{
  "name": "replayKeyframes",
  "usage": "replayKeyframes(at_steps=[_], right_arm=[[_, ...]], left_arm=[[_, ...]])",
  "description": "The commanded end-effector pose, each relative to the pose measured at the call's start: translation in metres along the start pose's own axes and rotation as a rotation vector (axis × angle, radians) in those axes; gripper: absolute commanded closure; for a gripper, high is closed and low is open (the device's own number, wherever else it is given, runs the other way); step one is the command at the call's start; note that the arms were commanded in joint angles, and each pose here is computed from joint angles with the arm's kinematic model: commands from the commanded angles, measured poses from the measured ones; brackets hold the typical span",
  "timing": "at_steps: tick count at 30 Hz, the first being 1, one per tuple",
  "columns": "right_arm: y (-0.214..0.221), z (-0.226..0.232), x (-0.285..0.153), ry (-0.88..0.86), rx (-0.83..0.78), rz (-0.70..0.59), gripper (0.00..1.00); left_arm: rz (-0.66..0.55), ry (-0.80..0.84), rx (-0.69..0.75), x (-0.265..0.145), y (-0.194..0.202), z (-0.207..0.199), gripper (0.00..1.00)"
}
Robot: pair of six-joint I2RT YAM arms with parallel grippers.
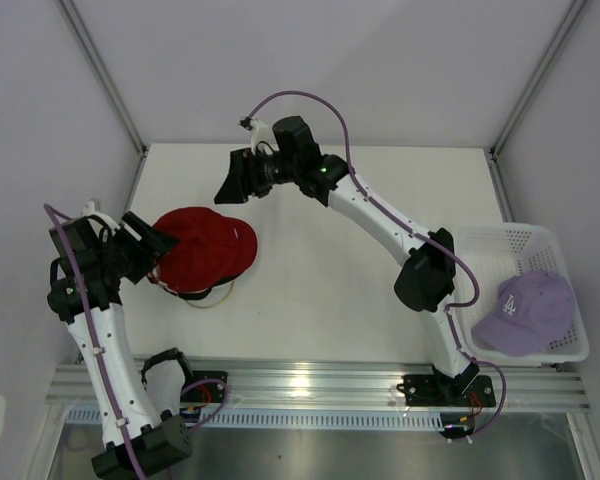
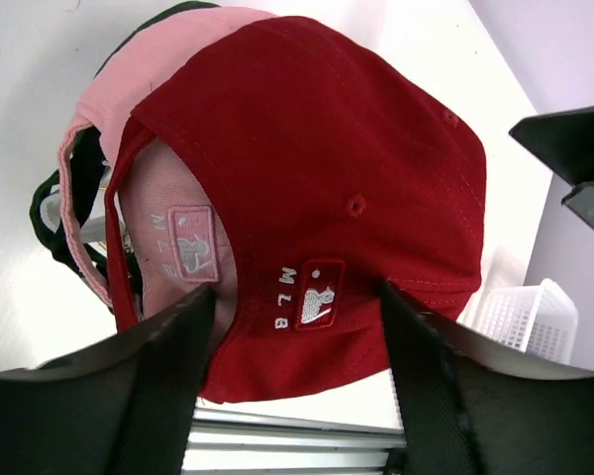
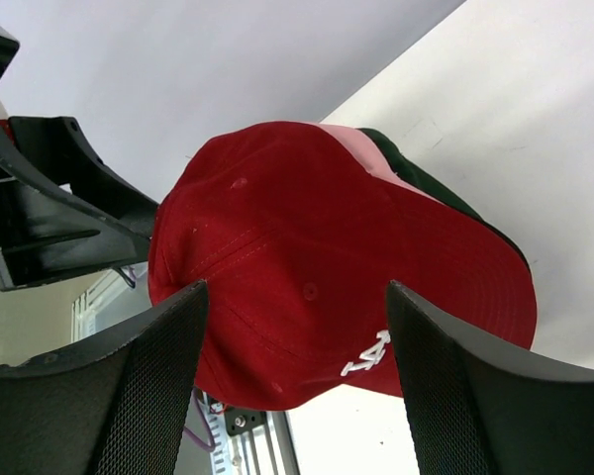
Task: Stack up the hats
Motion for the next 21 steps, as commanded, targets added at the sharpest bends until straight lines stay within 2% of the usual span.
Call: replayKeyframes(at_steps=[1, 3, 6, 9, 10, 15, 16, 21], right_arm=[[-0.009, 0.02, -0.004, -0.038, -0.049, -0.016, 0.25], [-0.007, 0.02, -0.003, -0.039, -0.047, -0.013, 0.25], [-0.004, 0.02, 0.0, -0.041, -0.044, -0.005, 0.25], [-0.001, 0.02, 0.004, -0.041, -0.043, 0.004, 0.26], [-0.002, 0.021, 0.003, -0.043, -0.044, 0.005, 0.26], [0.0, 0.019, 0.006, -0.035, -0.043, 0.01, 0.26], [0.0, 0.018, 0.006, -0.034, -0.042, 0.012, 0.26], [0.006, 0.015, 0.008, -0.013, -0.032, 0.026, 0.26]], left_arm=[[-0.047, 0.029, 0.008, 0.002, -0.007, -0.004, 0.32], [-0.068, 0.035, 0.012, 0.003, -0.008, -0.004, 0.35], [-0.086, 0.041, 0.011, 0.004, -0.011, -0.006, 0.45], [-0.09, 0.019, 0.008, 0.004, -0.013, -0.003, 0.6], [-0.098, 0.007, 0.005, 0.002, -0.014, -0.002, 0.7], [-0.147, -0.072, 0.0, -0.006, -0.021, 0.005, 0.96], [-0.138, -0.093, -0.009, -0.006, -0.02, 0.008, 0.99], [-0.151, -0.141, -0.024, -0.006, -0.019, 0.016, 0.99]])
Point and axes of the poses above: each gripper's point midway between its finger pads, its own x axis out along the fingers, its own z axis along the line the jaws close on, y = z × x, the point moved 3 cm from there along -x, back along the fingers, and after that the axes turned 8 degrees about x, right-handed, at the moved point
